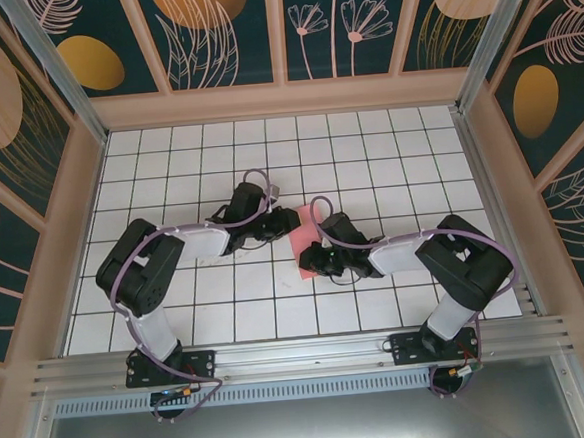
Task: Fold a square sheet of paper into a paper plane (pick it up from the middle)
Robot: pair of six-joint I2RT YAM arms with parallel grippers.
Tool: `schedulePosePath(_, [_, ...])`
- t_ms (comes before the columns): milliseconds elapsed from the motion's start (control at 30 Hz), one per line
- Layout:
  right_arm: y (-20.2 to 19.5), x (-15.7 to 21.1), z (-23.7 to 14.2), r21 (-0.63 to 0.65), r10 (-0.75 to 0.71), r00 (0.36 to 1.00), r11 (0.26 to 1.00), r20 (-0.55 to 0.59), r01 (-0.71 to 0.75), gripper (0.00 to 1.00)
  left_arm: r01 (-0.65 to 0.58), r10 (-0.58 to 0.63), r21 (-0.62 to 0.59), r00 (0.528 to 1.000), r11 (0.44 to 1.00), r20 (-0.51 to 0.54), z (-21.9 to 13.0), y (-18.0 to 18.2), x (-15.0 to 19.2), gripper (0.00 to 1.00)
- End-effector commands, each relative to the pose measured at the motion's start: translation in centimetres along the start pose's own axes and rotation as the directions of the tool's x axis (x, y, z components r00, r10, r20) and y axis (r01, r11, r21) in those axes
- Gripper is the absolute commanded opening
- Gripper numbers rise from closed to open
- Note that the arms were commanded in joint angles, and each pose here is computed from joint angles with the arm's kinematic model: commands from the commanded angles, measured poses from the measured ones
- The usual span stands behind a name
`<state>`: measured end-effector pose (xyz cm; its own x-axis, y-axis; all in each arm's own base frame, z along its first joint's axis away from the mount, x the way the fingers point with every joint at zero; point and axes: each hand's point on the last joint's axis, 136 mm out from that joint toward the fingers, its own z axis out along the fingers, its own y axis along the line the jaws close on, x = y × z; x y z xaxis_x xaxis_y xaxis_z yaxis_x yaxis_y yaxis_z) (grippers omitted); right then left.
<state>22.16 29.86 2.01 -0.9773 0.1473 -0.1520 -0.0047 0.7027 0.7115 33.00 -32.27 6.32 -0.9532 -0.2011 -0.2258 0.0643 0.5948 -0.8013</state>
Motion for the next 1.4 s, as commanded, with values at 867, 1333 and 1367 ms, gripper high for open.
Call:
schedulePosePath(867, [-2.0, 2.6, 0.3, 0.093, 0.038, 0.996, 0.995, -0.082, -0.030, 0.15, -0.017, 0.036, -0.339, 0.998, 0.941, 0.051, 1.7, 9.2, -3.3, 0.19])
schedulePosePath(1333, [-0.2, 2.4, 1.3, 0.049, 0.186, 0.983, 0.982, -0.010, -0.185, 0.14, -0.088, 0.165, -0.427, 0.975, 0.900, 0.148, -2.5, 5.5, -7.5, 0.21])
schedulePosePath(1367, [-0.1, 2.4, 1.4, 0.056, 0.188, 0.982, 0.981, 0.000, -0.187, 0.14, -0.085, 0.164, -0.405, 0.973, 0.910, 0.164, -3.1, 4.7, -7.5, 0.22])
